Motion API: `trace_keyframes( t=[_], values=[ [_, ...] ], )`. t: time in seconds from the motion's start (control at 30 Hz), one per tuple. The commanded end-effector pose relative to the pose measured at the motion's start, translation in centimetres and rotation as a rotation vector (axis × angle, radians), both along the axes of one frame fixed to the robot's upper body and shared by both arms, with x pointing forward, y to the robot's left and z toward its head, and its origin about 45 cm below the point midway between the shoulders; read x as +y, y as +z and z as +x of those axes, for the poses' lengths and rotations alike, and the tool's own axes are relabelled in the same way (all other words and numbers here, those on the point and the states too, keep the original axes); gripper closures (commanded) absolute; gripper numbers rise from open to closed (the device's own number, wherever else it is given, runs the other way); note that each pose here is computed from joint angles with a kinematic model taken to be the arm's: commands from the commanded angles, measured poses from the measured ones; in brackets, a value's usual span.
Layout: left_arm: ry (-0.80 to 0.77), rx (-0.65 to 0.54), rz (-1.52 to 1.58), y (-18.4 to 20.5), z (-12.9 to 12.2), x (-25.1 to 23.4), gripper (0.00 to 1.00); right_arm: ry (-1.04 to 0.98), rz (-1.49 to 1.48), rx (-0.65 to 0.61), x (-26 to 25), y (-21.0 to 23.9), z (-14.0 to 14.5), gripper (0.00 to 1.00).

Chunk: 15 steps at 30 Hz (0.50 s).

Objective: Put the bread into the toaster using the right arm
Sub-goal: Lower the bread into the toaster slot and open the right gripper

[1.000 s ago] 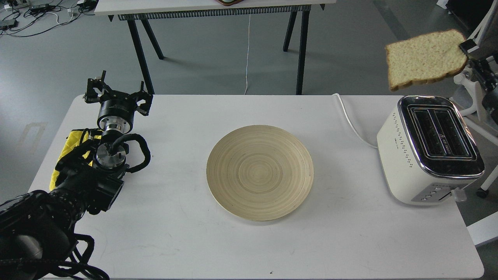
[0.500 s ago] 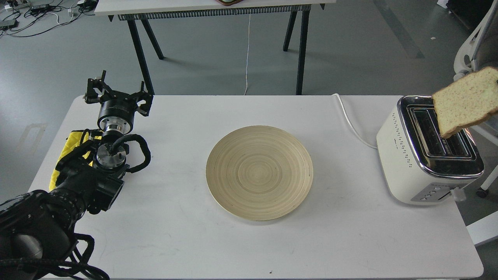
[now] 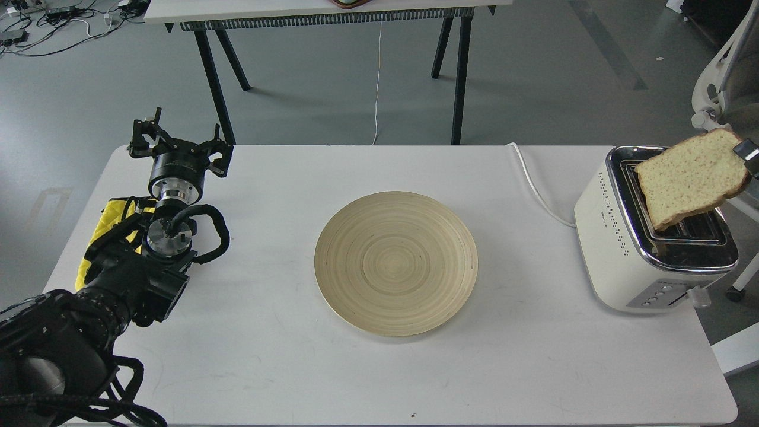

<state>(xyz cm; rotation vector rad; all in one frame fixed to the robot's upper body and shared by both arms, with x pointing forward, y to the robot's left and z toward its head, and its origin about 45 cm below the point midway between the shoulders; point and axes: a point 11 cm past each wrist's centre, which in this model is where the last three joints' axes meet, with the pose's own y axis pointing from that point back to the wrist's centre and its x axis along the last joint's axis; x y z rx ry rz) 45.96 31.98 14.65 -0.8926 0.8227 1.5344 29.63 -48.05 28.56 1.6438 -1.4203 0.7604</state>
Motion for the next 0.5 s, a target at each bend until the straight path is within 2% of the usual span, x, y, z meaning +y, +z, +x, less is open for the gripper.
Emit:
trace_keyframes(
  t=[0.0, 0.37, 0.4, 0.47],
  values=[
    [-0.001, 0.001, 0.001, 0.0, 0.0, 0.0, 0.00, -0.008, -0.009, 0.011, -0.4, -0.3, -0.2, 1.00],
    [-0.001, 0.001, 0.001, 0.0, 0.0, 0.0, 0.00, -0.028, -0.023, 0.034, -1.1, -1.7, -0.2, 0.98],
    [-0.001, 0.001, 0.001, 0.0, 0.0, 0.0, 0.00, -0.026, -0.019, 0.036, -1.0, -1.9, -0.1, 0.96],
    [0.001, 0.000, 0.001, 0.0, 0.0, 0.0, 0.00, -0.018, -0.007, 0.033, -0.4, -2.3, 0.1, 0.84]
  ],
)
